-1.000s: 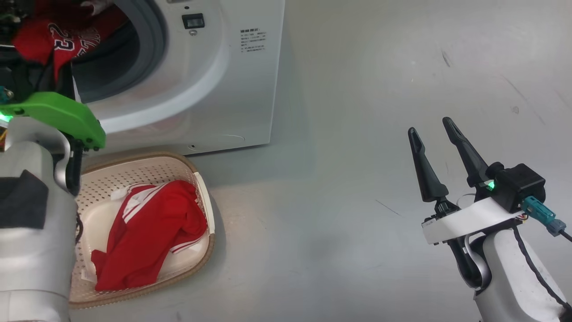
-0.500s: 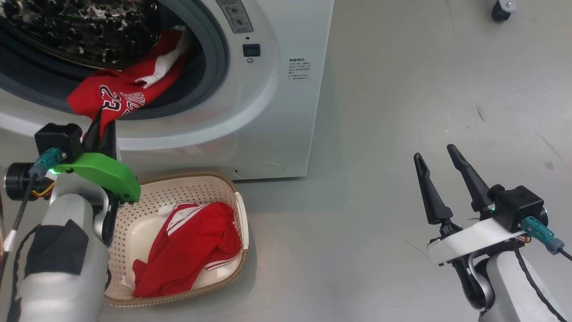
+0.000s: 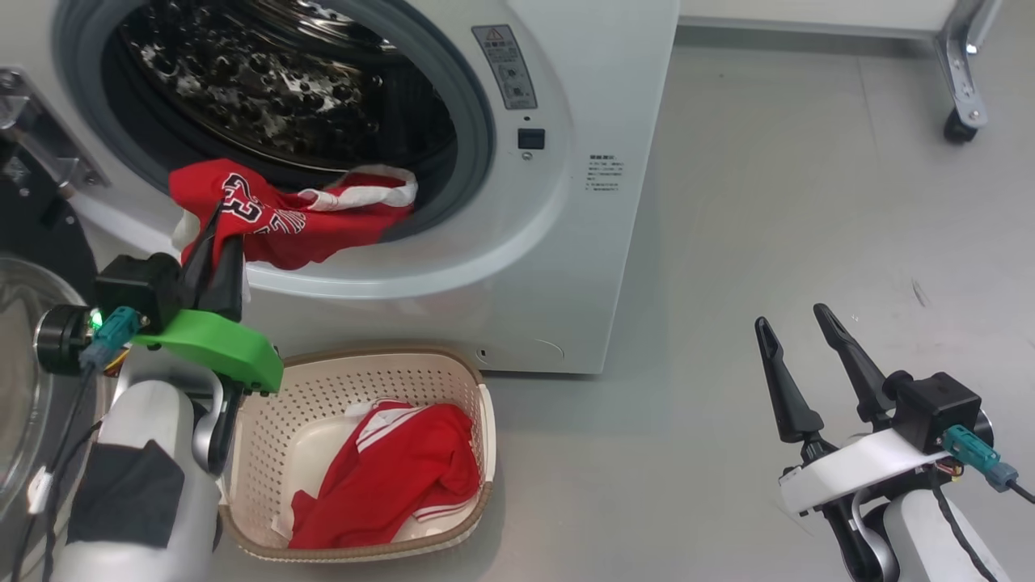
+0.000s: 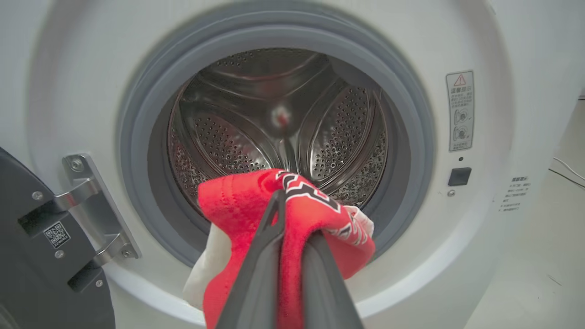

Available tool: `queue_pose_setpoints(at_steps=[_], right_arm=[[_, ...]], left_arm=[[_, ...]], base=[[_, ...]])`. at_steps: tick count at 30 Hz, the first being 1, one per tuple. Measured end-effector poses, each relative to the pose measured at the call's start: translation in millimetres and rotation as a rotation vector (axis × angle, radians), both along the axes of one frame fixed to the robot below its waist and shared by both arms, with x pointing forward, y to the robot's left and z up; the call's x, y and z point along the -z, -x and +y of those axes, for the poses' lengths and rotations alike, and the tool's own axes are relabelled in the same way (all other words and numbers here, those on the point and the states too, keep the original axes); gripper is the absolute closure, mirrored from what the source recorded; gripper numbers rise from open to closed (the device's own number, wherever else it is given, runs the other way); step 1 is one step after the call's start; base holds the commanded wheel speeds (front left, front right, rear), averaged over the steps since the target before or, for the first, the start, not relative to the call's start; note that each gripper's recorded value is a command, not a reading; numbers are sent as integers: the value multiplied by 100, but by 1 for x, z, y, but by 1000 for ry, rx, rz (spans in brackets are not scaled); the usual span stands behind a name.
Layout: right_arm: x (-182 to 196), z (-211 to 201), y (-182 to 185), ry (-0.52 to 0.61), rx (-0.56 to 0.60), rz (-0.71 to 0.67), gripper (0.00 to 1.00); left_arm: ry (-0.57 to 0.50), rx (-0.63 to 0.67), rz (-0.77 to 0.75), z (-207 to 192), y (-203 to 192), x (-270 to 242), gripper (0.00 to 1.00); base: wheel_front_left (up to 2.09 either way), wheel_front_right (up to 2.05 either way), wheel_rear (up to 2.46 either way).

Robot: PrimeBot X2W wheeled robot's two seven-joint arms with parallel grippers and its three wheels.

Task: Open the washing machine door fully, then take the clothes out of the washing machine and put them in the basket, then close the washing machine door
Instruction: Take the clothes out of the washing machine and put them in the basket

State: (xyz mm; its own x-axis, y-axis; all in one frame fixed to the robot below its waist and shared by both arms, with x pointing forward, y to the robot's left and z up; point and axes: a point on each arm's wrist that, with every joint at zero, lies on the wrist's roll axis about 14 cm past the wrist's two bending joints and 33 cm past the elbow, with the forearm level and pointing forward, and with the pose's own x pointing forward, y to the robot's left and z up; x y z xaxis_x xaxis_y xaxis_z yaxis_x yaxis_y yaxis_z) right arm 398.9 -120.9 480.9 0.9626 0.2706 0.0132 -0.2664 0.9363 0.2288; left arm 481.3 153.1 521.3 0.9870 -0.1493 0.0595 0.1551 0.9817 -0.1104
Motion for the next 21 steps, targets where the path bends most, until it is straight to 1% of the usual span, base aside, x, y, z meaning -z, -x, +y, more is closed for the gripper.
queue_pose_setpoints(at_steps=[7, 15, 21], right_arm=[[-10, 16, 2, -11, -43, -28, 0], [-11, 20, 5, -13, -53, -30, 0], [-8, 24, 5, -17, -66, -20, 0]], left_arm=[[10, -42, -75, 18, 22, -21, 100], [28, -61, -189, 24, 32, -55, 100], [20, -50, -124, 20, 40, -28, 100]], base=[[0, 0, 0], [0, 0, 0], [0, 0, 0]])
